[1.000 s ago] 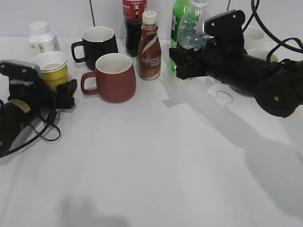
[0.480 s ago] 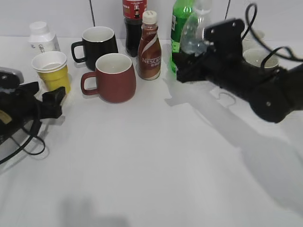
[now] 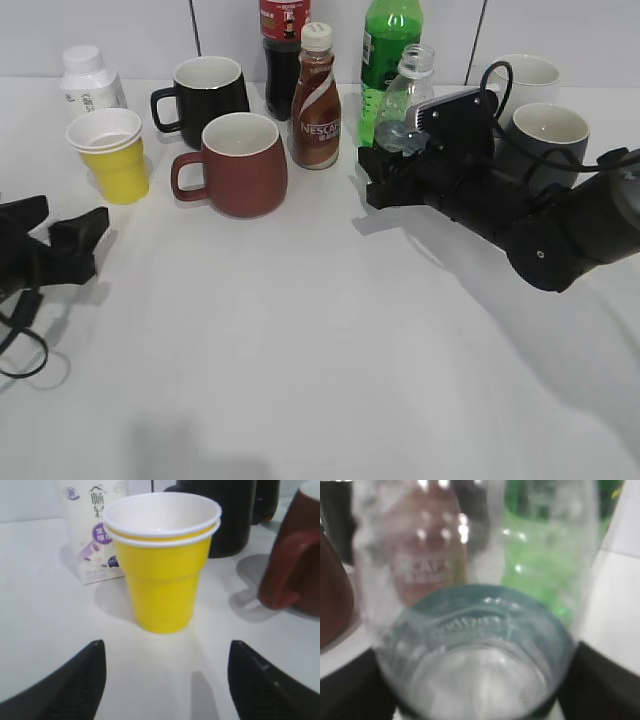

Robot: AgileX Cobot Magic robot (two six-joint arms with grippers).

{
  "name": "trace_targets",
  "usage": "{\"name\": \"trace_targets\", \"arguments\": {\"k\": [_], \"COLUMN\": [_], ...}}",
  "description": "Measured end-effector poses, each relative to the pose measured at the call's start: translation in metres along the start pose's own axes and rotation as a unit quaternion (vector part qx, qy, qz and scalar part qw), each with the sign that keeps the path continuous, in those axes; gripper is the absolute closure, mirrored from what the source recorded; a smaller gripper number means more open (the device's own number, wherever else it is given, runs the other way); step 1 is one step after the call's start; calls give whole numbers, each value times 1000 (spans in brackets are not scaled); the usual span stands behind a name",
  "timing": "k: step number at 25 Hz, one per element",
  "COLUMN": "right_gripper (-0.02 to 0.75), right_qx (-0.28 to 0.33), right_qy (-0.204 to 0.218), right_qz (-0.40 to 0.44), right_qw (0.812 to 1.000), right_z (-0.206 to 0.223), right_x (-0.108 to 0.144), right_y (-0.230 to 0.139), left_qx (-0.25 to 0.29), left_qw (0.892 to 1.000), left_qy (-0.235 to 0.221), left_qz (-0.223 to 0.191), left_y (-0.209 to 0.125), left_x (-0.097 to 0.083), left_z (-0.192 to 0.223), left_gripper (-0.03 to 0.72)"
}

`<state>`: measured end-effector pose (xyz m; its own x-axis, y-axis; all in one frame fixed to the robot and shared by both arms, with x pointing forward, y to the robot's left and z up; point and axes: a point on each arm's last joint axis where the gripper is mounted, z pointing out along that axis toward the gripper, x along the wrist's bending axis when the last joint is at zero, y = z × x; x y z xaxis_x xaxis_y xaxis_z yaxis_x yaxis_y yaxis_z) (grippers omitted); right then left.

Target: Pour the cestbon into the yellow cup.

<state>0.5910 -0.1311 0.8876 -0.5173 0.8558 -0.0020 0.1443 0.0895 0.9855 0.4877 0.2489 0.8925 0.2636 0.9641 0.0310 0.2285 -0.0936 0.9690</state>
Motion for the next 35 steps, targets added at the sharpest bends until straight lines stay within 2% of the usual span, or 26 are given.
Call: {"name": "trace_targets", "arguments": {"k": [4,7,8,12,16,20,24,27,31,35], "right_gripper": [242,113,99,92,92,94,124,147,154,162], "right_qx": [0,4,8,30,46,97,160,191,249,304], "right_qy": [2,3,3,1,-7,-16,-11,-15,-45,-79], "right_qz": [-1,-1,0,3,8,22,36,46,55,54], "right_qw": [1000,1000,1000,1000,999,995,986,980,966,948], "right_z": [0,-2,-4,-17,-32,-45,-57,-68,-88,-112], "right_x": [0,1,1,2,3,3,5,5,2,-1], "right_y": [0,-3,-5,-9,1,8,18,31,49,68], "left_qx": [-3,4,9,24,14,14,59,96,166,262], "left_qw": [1000,999,998,997,997,997,996,992,979,953], "left_qy": [-17,-39,-46,-60,-51,-38,-11,17,58,91], "left_qz": [-15,-36,-41,-47,-64,-72,-64,-74,-101,-123], "left_y": [9,19,21,34,52,66,76,93,113,129], "left_x": [-4,-8,-9,-12,-10,-8,-4,2,9,13], "left_z": [-14,-20,-22,-33,-47,-63,-73,-74,-80,-95], "left_gripper": [109,109,109,109,111,128,146,148,150,151]}}
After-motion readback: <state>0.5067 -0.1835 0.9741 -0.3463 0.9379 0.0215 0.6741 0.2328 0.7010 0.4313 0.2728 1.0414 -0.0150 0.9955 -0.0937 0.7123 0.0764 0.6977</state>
